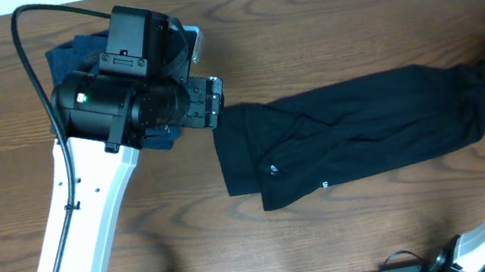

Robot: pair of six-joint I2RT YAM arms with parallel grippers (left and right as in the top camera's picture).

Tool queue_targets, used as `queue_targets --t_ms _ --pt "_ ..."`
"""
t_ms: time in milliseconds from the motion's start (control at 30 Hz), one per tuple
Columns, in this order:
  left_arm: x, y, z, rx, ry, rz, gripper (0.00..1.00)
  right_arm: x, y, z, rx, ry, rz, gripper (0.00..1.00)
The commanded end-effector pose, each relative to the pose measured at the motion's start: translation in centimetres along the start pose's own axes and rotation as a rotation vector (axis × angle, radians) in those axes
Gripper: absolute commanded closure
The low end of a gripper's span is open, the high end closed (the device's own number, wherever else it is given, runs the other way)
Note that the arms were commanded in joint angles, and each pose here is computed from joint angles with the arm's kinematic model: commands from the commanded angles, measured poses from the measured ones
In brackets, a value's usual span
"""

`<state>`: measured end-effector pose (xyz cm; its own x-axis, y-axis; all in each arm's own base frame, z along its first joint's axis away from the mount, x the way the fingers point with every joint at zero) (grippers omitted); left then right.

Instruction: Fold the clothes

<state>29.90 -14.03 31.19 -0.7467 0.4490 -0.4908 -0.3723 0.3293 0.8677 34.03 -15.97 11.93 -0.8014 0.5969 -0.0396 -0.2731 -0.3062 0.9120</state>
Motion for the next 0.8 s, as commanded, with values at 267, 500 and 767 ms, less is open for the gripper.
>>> queue_targets --t_ms 267,500,767 --pt "-0.3 0.6 0.3 -0.019 -0.006 -0.024 0.21 5.4 -1.7 8.3 0.077 0.205 0.164 0.99" --pt "-0.4 0.6 0.3 -0.019 -0.006 -0.025 0.21 10.5 -4.5 14.4 0.18 0.411 0.246 0.99" --pt "-0.4 0.6 0.3 -0.019 -0.006 -0.025 0.21 14.0 -6.4 17.5 0.361 0.563 0.198 0.51"
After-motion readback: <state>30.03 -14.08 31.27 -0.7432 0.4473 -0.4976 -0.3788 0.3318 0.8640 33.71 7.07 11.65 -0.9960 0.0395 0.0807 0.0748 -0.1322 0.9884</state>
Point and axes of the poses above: each gripper's point midway between its finger pads, its own y axis back along the fingers, its own z axis along the line the jaws close on, x = y × z, the point moved 4 cm from there along y, back along the fingers, and after that the axes turned 14 degrees about -y, right-handed, at the moved point
